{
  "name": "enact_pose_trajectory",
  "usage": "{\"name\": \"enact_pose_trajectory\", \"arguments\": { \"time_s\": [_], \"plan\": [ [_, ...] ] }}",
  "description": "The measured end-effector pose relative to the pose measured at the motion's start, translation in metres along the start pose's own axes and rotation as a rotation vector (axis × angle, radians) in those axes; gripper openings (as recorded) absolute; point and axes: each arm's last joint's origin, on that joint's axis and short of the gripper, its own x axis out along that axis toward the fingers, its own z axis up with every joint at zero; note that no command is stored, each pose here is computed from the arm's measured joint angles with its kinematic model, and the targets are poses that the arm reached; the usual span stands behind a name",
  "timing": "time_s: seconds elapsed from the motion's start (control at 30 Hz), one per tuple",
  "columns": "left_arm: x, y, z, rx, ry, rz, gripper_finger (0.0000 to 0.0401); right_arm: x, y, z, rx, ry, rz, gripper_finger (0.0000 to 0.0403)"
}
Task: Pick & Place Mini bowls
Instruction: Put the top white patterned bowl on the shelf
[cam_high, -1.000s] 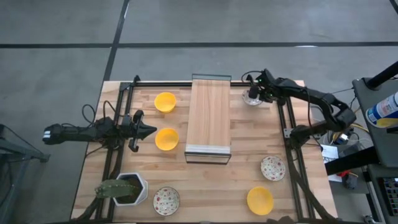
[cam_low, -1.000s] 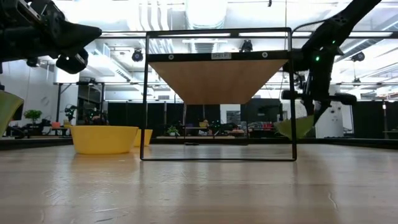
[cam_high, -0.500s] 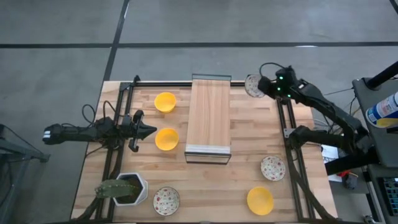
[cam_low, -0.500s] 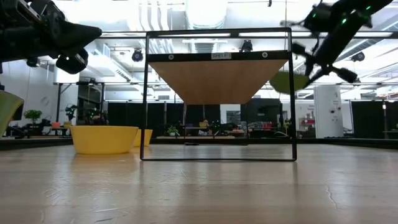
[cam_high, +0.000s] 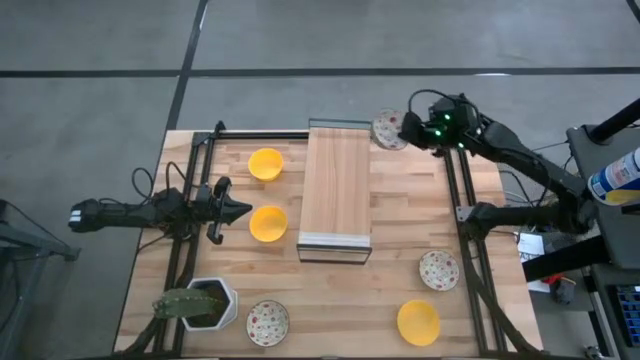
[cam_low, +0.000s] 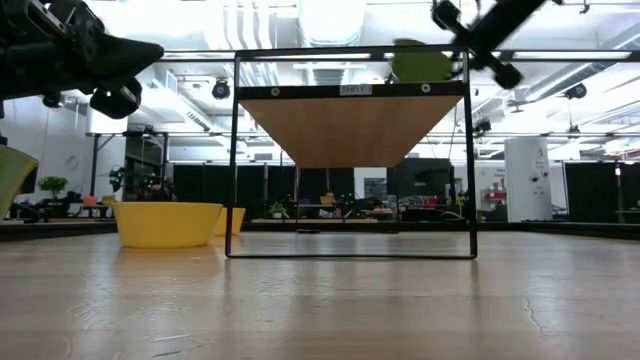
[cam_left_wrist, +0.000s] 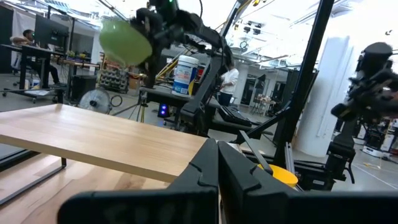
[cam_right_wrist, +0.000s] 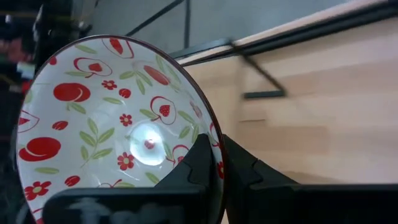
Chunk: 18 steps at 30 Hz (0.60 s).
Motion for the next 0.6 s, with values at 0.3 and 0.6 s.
{"name": "enact_pose_trajectory", "arguments": {
  "time_s": [0.3,0.6],
  "plan": [
    [0.000,0.000,0.000,0.000,0.000,0.000,0.0000,0.041,0.065,0.007,-0.166,0.108,0.024,0.0012],
    [0.000,0.000,0.000,0.000,0.000,0.000,0.0000,0.094,0.088,0.006,-0.270,0.250,-0.059,0.0012]
  ]
}}
